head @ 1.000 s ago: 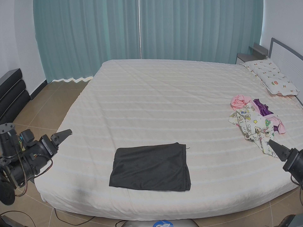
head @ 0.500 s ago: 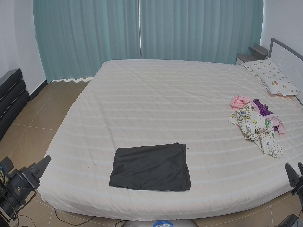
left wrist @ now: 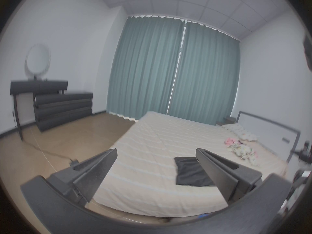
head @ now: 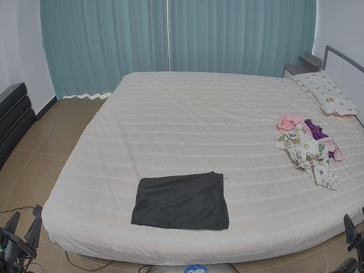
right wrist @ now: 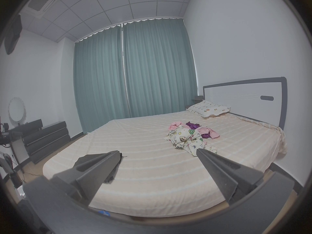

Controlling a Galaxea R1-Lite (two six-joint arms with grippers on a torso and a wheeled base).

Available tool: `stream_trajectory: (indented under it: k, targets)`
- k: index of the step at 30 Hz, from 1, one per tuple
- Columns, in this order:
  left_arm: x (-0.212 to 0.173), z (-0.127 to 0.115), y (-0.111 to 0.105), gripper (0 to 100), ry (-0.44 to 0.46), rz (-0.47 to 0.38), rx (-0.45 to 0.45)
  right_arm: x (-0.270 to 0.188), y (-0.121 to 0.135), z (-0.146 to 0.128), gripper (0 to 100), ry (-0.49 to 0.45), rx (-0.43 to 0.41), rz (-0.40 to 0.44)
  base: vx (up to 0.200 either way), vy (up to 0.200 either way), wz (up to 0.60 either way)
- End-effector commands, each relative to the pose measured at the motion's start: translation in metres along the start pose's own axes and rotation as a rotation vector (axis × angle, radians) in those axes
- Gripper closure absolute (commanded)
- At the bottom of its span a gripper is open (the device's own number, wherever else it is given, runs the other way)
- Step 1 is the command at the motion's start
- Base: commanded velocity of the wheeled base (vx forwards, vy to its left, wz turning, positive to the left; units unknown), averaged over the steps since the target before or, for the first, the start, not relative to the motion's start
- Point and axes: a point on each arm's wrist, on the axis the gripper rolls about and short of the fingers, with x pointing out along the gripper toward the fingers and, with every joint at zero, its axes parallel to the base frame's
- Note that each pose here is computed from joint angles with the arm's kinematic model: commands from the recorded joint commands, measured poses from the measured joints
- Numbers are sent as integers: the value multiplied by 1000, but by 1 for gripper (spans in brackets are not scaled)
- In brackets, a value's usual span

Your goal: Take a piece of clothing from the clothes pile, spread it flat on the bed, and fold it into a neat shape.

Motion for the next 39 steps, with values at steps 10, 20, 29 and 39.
stream_trajectory:
  k: [10, 20, 29, 39]
  targets:
    - [-26, -18, 7, 0, -174, 136, 253, -5, -1, -10, 0, -15, -100, -9, 0, 0, 0]
    - [-26, -24, 10, 0, -119, 230, 256, -14, 0, -13, 0, -101, -176, -77, 0, 0, 0]
    - [-26, -25, 9, 0, -116, 181, 255, -14, 1, -15, 0, -80, -164, -10, 0, 0, 0]
    - [-25, -29, 4, 0, -72, -59, 168, -14, 3, -21, 0, -7, -119, 108, 0, 0, 0]
